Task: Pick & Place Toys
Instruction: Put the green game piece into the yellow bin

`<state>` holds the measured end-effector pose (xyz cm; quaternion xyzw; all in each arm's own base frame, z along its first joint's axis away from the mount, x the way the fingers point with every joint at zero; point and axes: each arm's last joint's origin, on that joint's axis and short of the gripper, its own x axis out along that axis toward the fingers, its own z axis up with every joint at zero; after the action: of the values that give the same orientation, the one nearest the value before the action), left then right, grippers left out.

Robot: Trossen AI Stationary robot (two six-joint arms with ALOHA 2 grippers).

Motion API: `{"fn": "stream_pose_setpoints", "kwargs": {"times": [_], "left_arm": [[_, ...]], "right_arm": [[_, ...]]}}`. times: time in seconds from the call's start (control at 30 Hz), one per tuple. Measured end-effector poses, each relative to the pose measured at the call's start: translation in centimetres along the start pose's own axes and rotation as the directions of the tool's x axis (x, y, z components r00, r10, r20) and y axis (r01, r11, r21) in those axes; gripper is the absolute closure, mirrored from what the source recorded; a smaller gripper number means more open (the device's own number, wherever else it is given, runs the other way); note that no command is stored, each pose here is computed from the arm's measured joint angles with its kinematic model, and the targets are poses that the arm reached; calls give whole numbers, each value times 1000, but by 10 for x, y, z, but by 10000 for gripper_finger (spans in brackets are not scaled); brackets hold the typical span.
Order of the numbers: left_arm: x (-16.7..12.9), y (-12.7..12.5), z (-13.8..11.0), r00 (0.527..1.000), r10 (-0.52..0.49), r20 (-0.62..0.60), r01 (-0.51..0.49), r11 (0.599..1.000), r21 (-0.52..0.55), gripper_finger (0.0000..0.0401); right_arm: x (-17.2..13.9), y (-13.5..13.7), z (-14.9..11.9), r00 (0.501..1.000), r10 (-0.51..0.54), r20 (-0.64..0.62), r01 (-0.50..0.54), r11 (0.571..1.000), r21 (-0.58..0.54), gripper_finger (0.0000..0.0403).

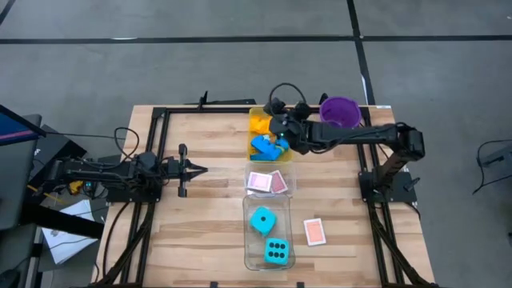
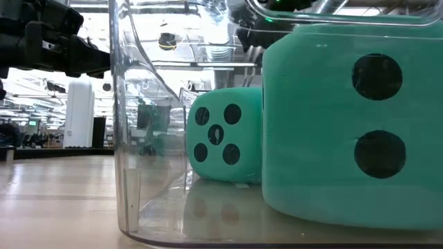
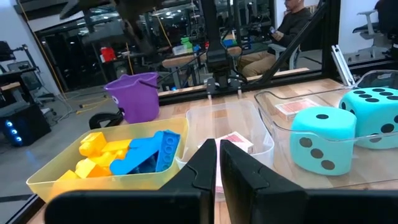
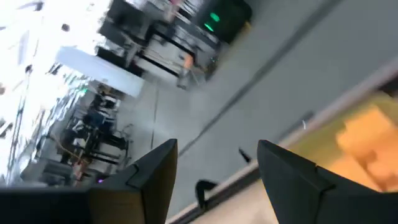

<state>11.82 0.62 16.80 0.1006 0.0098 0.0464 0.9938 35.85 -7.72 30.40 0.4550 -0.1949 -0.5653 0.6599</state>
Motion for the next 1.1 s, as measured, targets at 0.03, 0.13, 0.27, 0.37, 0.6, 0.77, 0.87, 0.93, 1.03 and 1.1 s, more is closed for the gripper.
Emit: {"fn": "stream_pose_setpoints", "kwargs": {"times": [0.03,0.13,0.27,0.37,0.6,0.77,0.87,0.93,1.03,1.1], "left_arm": [[0,0,0,1000,0,2,0,1000,0,384],[0,1,4,999,8,41,-6,999,-42,384],[0,2,8,996,18,86,-13,998,-60,384],[-1,2,11,993,23,112,-16,998,-63,384],[-1,2,11,993,24,117,-17,998,-64,384],[-1,2,11,993,23,115,-16,998,-64,384],[-1,2,11,993,24,115,-17,998,-64,384],[-1,2,11,993,24,115,-16,998,-64,384],[-1,2,11,993,24,115,-16,998,-64,384],[-1,2,11,993,24,115,-16,998,-64,384]], "right_arm": [[2,-3,0,1000,-17,-25,19,999,45,189],[7,-19,1,988,-125,-93,136,983,120,189],[15,-22,0,988,-140,-69,151,969,195,189],[13,-23,3,986,-156,-62,165,964,208,189],[-8,-48,1,939,-329,-106,345,884,315,189],[-14,-41,10,959,-279,-51,277,882,382,189],[-10,-44,15,943,-325,-70,324,852,410,189],[-5,-49,14,924,-368,-103,376,825,422,189],[3,-50,14,909,-395,-136,413,799,437,189],[7,-53,16,897,-420,-136,436,792,427,189]]}}
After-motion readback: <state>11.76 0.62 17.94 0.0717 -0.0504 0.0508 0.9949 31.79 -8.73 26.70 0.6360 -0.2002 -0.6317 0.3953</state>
